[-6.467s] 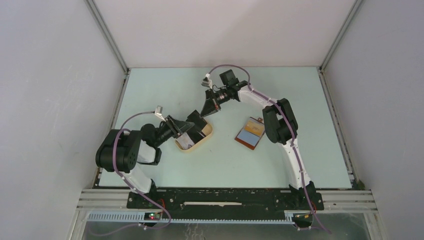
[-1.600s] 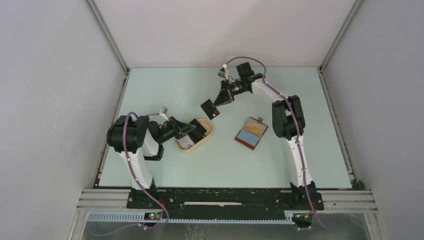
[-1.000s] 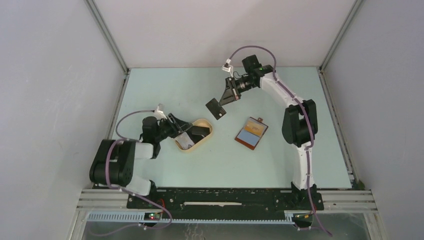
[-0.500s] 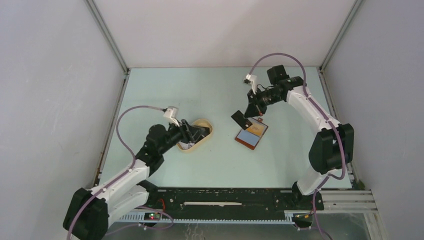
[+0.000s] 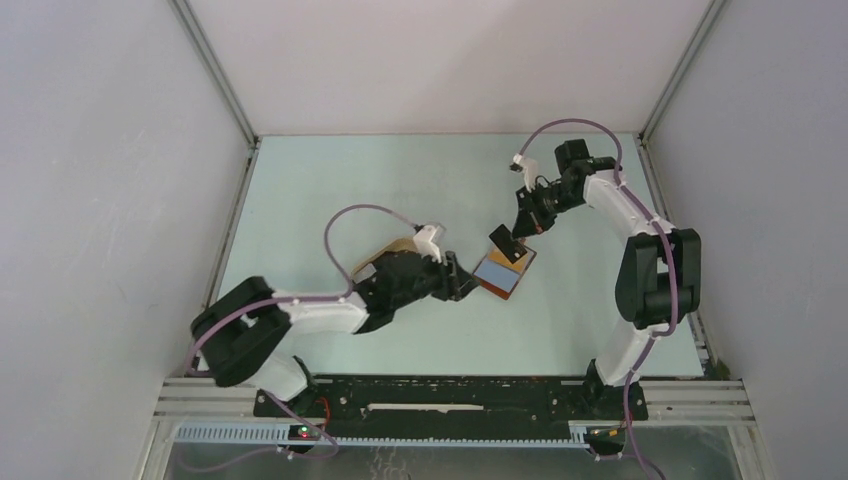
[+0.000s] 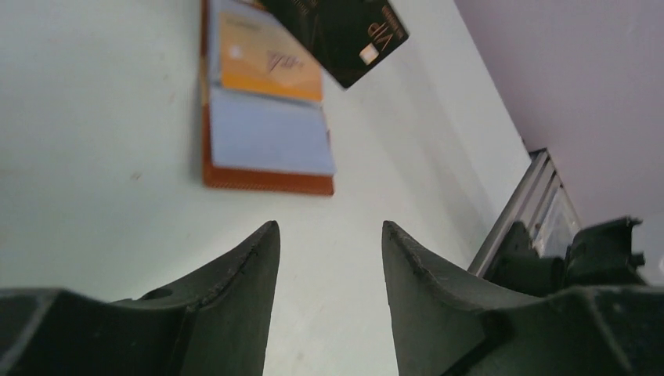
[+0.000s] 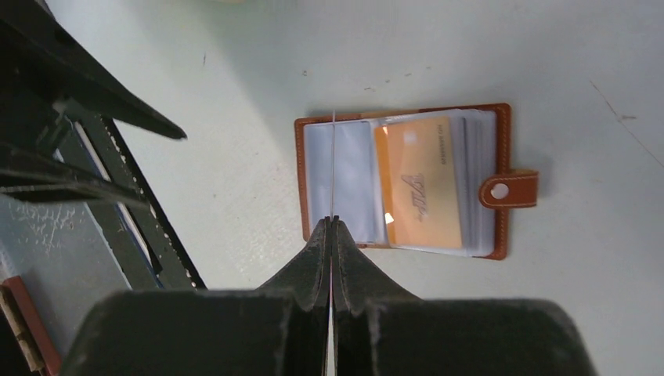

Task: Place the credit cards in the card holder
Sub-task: Insert the credit card into the card holder.

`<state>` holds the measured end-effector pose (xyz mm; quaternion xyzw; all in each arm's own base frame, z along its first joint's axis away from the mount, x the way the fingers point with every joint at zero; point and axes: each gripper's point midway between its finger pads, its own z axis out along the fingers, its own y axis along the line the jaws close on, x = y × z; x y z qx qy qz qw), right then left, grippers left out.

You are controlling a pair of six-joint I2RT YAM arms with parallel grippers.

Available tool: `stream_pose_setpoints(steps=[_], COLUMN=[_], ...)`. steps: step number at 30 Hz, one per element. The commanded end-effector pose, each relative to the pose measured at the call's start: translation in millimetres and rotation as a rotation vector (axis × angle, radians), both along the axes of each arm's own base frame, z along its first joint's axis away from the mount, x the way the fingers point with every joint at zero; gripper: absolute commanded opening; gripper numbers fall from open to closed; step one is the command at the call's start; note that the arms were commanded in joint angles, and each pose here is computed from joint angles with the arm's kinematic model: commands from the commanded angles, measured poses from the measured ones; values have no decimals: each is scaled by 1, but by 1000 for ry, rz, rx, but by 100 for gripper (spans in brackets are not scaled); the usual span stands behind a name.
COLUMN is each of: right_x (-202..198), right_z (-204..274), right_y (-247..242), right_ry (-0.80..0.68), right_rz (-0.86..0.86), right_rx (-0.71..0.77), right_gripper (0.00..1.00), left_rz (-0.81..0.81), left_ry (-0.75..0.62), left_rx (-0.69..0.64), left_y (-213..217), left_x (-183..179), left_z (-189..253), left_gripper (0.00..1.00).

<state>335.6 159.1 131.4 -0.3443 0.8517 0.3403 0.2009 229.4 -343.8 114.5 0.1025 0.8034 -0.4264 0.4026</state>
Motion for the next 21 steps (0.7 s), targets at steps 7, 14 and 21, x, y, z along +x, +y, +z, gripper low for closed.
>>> stream_pose_setpoints(steps=[7, 14, 21], right_x=[8, 7, 5], right_z=[8, 11, 11], right_y=[-7, -4, -3], right_ry=[6, 10, 20], right_rz=[-32, -28, -26], right_rx=[51, 69, 78], right_gripper=[0, 0, 0], left_rz=[167, 326, 374], left_ry=[255, 325, 403], left_rx=[-153, -169, -224], left_y=[-68, -39, -43], left_x=[28, 13, 17], left_z=[-16, -48, -68], left_gripper=[52, 55, 58])
